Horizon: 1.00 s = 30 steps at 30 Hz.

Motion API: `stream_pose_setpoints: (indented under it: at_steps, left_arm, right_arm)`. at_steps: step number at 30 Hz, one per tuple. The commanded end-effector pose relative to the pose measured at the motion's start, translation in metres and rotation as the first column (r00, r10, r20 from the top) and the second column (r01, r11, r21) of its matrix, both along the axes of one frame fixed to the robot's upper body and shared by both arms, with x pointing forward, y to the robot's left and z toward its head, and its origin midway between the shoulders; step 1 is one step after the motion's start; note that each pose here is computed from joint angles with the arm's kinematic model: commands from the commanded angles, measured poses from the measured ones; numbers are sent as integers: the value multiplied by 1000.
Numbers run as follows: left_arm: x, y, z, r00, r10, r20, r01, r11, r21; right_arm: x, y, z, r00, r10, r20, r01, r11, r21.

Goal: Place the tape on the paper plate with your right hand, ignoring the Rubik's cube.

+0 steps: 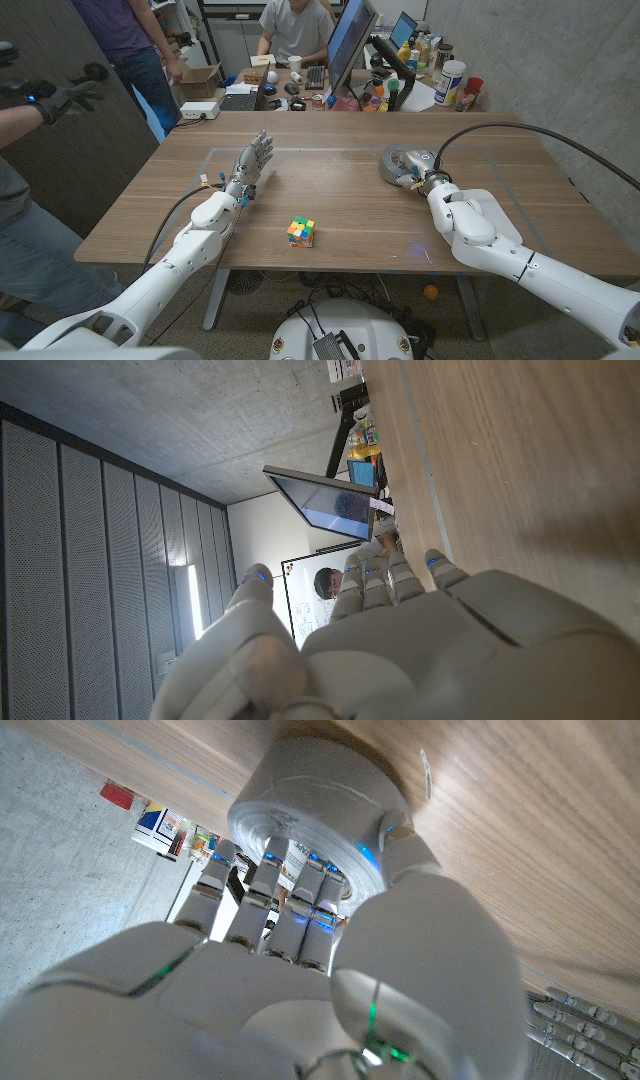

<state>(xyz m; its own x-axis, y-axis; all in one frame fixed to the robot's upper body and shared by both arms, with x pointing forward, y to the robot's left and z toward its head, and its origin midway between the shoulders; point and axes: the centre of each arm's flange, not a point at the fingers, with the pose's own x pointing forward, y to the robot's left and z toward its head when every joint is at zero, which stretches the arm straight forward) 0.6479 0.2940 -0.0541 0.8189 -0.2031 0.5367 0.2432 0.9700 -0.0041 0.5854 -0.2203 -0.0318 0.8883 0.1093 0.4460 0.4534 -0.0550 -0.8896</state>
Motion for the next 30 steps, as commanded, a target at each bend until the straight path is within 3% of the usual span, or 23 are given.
stream_pose_setpoints:
  at_steps: [1, 18, 30]
  left_arm:
    - [0, -2, 4, 1000, -5, 9, 5, 1000, 7]
    - [1, -2, 3, 1000, -8, 12, 8, 1000, 1]
    - [1, -2, 5, 1000, -9, 13, 8, 1000, 9]
  right_arm:
    - [-8, 1, 14, 999, 4, 46, -3, 1000, -11]
    - [-19, 2, 27, 997, 11, 75, -9, 1000, -30]
    - [-34, 3, 34, 994, 3, 106, 1, 999, -36]
